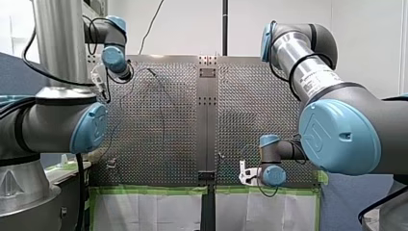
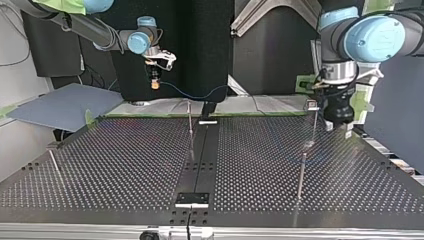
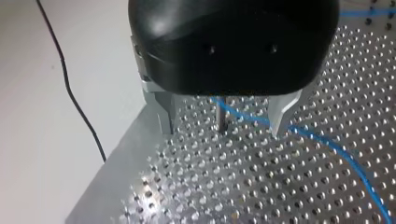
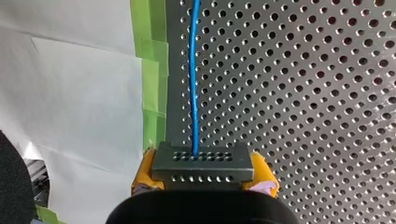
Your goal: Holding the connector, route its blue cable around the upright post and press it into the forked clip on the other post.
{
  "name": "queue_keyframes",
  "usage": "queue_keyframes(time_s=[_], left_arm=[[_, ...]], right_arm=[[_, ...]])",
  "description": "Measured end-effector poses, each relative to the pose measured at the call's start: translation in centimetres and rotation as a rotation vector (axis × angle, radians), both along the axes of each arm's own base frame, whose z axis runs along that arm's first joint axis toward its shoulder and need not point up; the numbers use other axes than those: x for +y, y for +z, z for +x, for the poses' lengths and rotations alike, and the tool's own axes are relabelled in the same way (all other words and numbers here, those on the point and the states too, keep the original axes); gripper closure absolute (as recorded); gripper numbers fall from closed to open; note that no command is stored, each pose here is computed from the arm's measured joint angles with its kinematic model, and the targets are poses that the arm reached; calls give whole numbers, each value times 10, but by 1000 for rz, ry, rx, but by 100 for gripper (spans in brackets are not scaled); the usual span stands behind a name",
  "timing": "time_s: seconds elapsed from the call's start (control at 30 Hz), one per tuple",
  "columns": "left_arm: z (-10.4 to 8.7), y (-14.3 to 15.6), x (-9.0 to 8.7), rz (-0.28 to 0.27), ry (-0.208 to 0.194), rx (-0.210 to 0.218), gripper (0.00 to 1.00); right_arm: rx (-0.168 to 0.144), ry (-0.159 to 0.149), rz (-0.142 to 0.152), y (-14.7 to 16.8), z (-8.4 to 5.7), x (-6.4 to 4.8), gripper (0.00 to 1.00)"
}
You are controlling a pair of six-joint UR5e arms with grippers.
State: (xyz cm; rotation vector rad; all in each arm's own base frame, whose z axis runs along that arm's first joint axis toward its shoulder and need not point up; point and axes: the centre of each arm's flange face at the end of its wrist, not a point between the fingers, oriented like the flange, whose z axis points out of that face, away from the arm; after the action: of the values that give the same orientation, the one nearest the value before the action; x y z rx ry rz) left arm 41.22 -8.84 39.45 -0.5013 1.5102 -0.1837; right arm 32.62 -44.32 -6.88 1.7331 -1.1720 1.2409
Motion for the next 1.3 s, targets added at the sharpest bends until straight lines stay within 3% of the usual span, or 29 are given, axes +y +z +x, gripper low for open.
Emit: queue_keyframes(time_s=[0.27,0.53,0.9,1.13,1.3], left_arm=[[5,25,21,8,0,-26,0],[3,66,37,58,-12,-52,0],[2,103,17,145,-130,-43,0],[-4,104,1,142,-207,-3,0],[-7,97,-6,130,-227,45,0]], right_arm=[[1,7,3,0,3,3,100],[2,11,5,0,5,4,100],[2,12,5,0,5,4,100],[2,13,5,0,5,5,100],[1,13,5,0,5,5,100]])
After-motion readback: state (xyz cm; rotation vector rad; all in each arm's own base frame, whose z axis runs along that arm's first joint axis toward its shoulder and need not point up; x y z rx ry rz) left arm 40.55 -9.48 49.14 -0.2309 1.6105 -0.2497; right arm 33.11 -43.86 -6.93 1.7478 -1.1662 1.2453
